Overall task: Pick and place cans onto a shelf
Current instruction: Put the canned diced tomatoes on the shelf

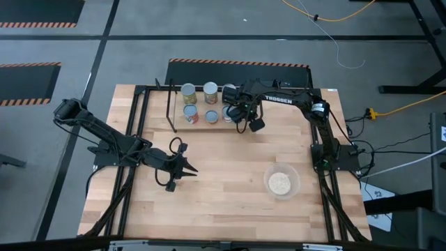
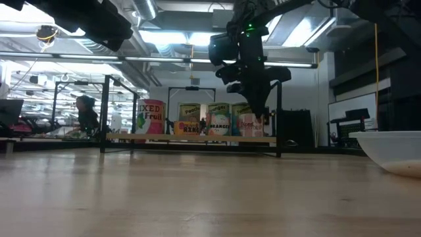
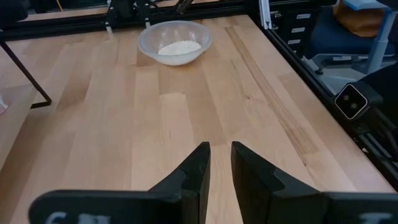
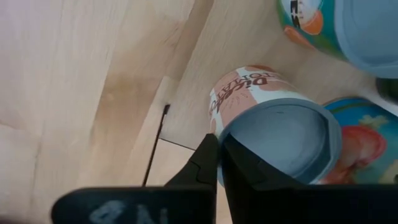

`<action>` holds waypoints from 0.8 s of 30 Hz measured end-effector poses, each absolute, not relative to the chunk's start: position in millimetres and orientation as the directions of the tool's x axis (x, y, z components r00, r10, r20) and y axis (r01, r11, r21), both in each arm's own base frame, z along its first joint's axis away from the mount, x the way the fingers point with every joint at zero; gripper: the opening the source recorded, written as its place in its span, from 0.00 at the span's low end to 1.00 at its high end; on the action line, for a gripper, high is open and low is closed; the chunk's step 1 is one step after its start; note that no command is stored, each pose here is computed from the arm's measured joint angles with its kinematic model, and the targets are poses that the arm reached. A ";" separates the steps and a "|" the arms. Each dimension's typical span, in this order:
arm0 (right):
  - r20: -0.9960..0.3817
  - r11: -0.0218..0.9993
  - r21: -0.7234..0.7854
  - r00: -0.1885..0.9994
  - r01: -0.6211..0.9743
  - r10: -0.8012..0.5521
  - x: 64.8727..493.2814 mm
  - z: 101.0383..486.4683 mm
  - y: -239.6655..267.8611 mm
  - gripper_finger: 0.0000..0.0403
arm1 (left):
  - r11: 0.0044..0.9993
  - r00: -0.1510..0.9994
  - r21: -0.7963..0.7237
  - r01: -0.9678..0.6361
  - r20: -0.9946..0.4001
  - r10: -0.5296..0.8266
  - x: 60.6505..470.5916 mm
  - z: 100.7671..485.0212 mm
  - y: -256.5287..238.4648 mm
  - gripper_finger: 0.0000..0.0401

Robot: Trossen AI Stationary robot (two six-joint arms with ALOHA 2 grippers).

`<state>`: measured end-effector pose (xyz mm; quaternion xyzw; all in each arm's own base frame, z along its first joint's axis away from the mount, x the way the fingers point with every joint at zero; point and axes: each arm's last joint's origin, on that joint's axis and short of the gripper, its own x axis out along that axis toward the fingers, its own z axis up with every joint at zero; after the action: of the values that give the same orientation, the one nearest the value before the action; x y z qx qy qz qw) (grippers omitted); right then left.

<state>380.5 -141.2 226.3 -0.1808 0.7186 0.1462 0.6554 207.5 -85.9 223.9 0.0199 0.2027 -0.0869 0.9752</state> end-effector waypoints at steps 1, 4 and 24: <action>-0.995 0.892 -0.028 -0.075 -0.452 -0.069 380.6 226.3 -141.2 0.04 | 0.984 0.903 0.004 0.178 -0.399 -0.161 207.5 223.9 -86.0 0.15; -0.995 0.891 -0.029 -0.072 -0.453 -0.069 381.0 225.9 -141.4 0.07 | 0.984 0.903 0.004 0.178 -0.399 -0.161 207.5 223.9 -85.9 0.15; -0.990 0.888 -0.056 -0.090 -0.457 -0.109 381.4 226.8 -141.8 0.15 | 0.984 0.903 0.004 0.178 -0.399 -0.161 207.5 223.9 -85.9 0.15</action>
<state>381.4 -141.8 226.8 -0.1949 0.7259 0.1345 0.6457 207.5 -85.9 223.9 0.0201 0.2027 -0.0870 0.9752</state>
